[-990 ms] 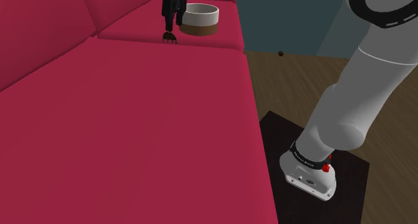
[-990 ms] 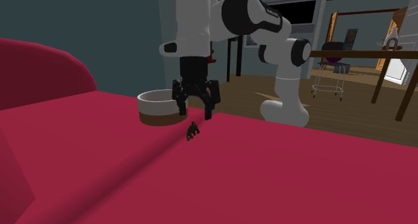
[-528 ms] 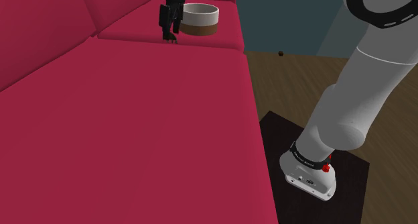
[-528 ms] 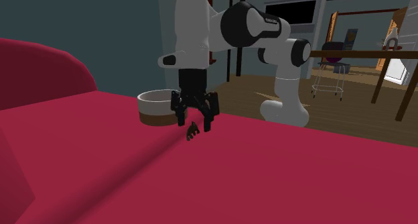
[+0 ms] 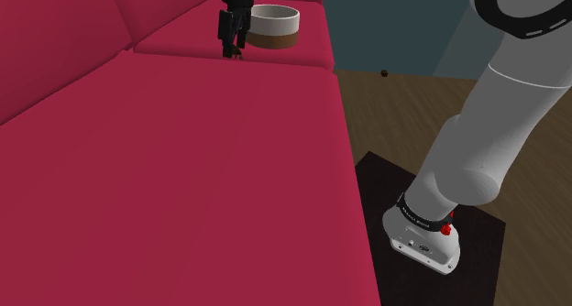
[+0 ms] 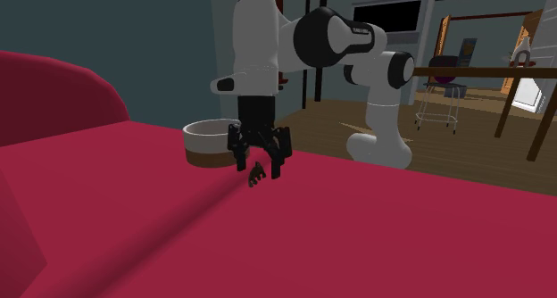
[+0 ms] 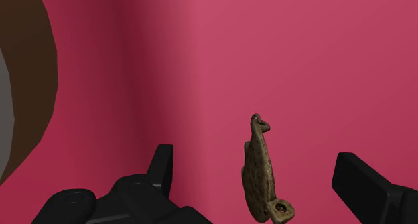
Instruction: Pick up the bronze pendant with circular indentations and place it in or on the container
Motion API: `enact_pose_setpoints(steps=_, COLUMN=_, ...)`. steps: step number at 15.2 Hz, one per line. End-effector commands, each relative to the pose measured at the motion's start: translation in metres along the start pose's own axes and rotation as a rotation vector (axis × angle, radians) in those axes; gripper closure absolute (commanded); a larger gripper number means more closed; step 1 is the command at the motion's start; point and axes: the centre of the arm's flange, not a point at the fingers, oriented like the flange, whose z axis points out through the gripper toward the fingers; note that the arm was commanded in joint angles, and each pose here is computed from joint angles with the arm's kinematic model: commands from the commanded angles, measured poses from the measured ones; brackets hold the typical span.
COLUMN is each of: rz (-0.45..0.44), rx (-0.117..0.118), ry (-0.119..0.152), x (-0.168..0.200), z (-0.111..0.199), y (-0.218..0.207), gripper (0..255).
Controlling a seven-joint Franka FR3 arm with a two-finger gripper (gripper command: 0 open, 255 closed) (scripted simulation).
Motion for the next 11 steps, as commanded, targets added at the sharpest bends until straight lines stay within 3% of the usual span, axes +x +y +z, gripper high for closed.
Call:
enact_pose_setpoints(steps=1, rz=0.0, rx=0.0, ry=0.0, x=0.0, z=0.0, y=0.0, gripper=255)
enact_pose_setpoints(steps=11, rz=0.0, rx=0.0, ry=0.0, x=0.0007, z=-0.0052, y=-0.0005, gripper=255)
